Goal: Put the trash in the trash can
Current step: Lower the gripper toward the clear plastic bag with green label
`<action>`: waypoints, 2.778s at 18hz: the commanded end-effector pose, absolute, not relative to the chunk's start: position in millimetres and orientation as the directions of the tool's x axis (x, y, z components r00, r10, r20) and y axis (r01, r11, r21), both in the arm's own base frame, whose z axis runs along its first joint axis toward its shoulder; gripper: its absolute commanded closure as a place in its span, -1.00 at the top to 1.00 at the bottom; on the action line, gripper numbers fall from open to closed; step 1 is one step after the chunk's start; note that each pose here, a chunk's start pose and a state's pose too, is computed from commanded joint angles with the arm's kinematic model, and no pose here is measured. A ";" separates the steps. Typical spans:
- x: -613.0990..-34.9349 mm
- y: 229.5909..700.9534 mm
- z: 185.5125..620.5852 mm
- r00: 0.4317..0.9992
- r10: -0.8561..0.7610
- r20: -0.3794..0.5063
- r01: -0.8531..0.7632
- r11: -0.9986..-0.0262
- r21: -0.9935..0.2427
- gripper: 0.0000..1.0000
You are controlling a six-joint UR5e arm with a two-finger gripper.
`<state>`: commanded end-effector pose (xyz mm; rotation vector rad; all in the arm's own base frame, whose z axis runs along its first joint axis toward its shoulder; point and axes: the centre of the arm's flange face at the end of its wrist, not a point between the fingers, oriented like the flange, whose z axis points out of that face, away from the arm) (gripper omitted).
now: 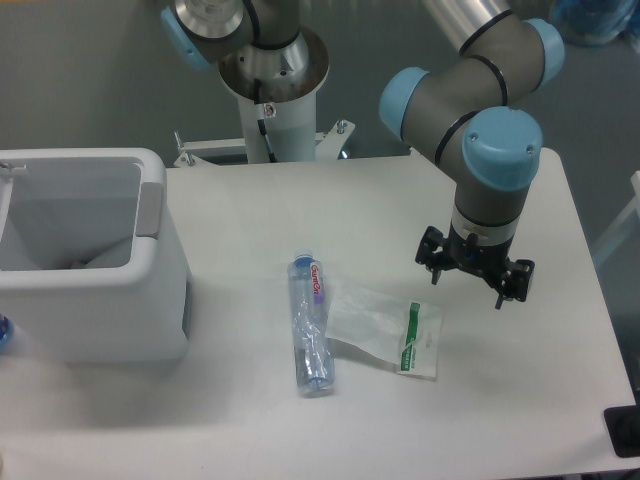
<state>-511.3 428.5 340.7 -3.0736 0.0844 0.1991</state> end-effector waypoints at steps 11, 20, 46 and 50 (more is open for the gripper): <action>-497.0 433.0 307.3 0.995 -0.050 -0.086 -0.059 -0.992 -0.113 1.00; -459.1 474.7 267.9 0.989 -0.146 -0.026 -0.148 -0.985 -0.093 1.00; -467.9 489.1 183.2 0.971 -0.198 0.133 -0.192 -0.980 -0.057 0.07; -465.1 490.8 187.8 0.977 -0.170 0.132 -0.164 -0.985 -0.054 -1.00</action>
